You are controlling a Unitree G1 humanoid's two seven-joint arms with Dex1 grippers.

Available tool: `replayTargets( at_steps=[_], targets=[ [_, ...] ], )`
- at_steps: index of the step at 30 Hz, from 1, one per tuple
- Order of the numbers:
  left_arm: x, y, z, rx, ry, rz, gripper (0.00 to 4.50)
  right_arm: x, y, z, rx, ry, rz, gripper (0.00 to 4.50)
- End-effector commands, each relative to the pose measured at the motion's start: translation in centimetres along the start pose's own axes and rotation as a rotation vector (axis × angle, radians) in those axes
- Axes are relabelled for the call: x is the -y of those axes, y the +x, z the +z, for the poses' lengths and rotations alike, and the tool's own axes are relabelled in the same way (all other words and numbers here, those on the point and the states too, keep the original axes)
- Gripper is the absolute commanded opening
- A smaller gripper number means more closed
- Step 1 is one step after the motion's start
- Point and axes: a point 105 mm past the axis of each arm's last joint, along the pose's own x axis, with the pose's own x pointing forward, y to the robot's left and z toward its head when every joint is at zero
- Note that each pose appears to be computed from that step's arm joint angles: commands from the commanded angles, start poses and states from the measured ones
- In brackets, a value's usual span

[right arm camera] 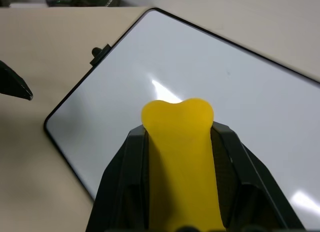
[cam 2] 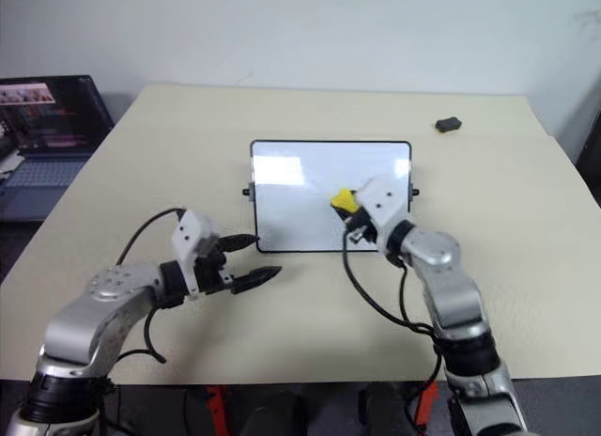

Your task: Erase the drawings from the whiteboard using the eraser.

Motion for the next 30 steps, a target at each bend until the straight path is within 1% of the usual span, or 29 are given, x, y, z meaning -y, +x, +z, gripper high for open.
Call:
replayTargets(
  at_steps=[1,5,10,16,24,30],
  targets=[
    [1.6,0.3,2.9,0.128,0.067,-0.088,4.50,2.7,-4.3,-1.4,-0.091,0.039,-0.194,1.27],
    [2.5,1.3,4.2,0.203,0.076,-0.166,4.50,4.5,-6.7,-4.7,-0.227,0.046,-0.316,1.27],
    [4.3,1.9,3.9,0.166,0.085,-0.313,4.50,8.0,-8.2,-7.1,-0.293,0.030,-0.464,1.27],
    [5.7,1.7,2.5,0.093,0.139,-0.442,4.50,9.8,-7.9,-8.0,-0.292,0.043,-0.504,1.27],
    [5.8,1.7,2.1,0.091,0.160,-0.438,4.50,12.1,-7.2,-10.0,-0.325,0.147,-0.541,1.27],
    [5.7,1.4,1.6,0.083,0.165,-0.423,4.50,13.8,-7.1,-10.1,-0.327,0.176,-0.561,1.27]
  ],
)
